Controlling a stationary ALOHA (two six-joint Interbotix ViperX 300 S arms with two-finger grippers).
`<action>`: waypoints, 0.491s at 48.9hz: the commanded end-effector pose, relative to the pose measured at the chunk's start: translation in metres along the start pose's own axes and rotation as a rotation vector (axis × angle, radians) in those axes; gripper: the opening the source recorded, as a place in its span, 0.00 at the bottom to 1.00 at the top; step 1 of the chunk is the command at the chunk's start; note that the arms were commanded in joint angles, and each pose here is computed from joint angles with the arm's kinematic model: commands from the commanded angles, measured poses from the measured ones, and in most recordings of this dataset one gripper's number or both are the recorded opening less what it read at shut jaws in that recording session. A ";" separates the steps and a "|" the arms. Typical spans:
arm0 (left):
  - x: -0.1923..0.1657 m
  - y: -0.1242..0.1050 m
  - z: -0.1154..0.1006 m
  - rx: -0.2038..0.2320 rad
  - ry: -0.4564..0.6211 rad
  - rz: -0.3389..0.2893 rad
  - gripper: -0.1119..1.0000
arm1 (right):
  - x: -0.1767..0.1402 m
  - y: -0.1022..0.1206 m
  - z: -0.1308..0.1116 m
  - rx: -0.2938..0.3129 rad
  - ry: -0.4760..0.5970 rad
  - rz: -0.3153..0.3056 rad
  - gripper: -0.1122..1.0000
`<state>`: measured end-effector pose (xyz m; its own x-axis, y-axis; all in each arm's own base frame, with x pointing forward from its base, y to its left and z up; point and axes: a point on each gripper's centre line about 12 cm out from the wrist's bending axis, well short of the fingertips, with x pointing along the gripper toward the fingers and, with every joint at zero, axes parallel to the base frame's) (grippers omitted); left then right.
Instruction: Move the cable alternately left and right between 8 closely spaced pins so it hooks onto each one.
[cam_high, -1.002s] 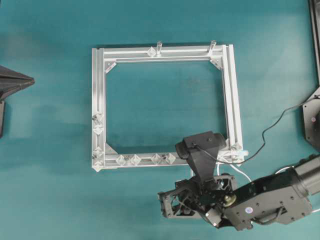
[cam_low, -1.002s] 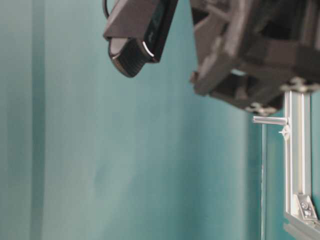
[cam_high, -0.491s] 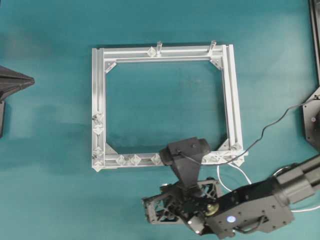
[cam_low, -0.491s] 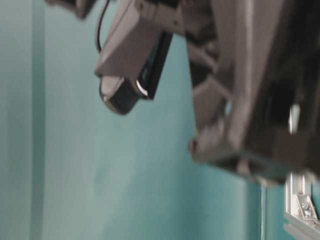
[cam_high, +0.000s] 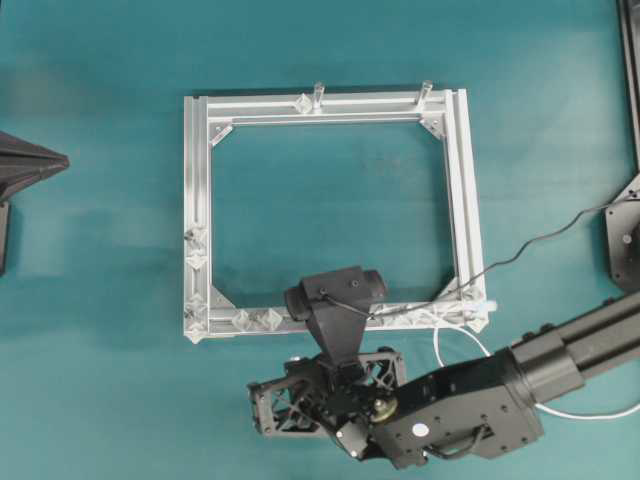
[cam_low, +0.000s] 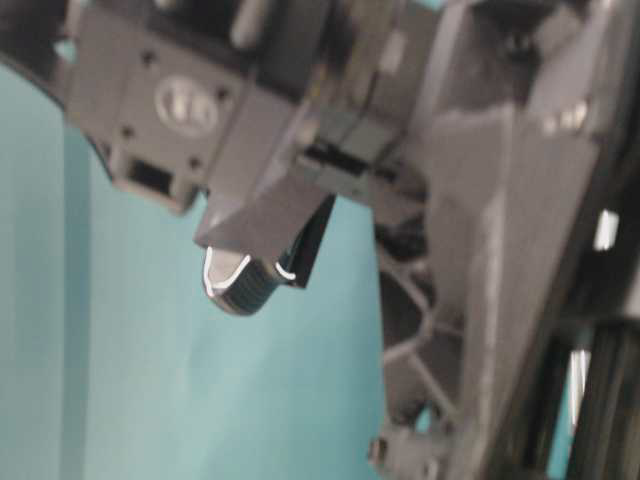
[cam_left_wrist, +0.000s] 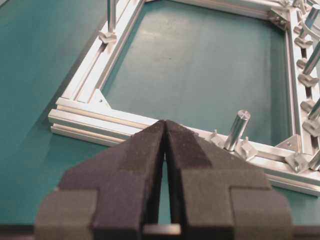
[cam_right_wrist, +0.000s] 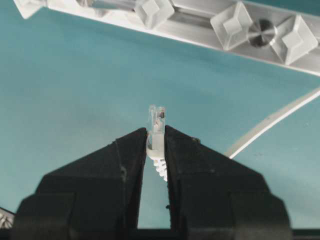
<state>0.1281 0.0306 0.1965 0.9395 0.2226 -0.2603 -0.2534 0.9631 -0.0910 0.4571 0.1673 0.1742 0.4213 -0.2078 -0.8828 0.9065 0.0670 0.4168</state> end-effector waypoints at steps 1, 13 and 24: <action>0.000 -0.001 0.005 -0.005 -0.010 -0.003 0.10 | -0.014 0.012 0.005 0.014 0.008 0.041 0.23; 0.000 -0.001 0.005 -0.007 -0.009 -0.003 0.10 | -0.009 0.013 0.024 0.041 -0.026 0.008 0.23; 0.000 -0.001 0.005 -0.005 -0.010 -0.003 0.10 | -0.005 0.013 0.036 0.029 -0.044 -0.009 0.23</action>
<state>0.1281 0.0306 0.1965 0.9395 0.2226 -0.2603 -0.2534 0.9631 -0.0910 0.4626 0.1356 0.1738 0.3739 -0.2617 -0.8898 0.9252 0.0380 0.3776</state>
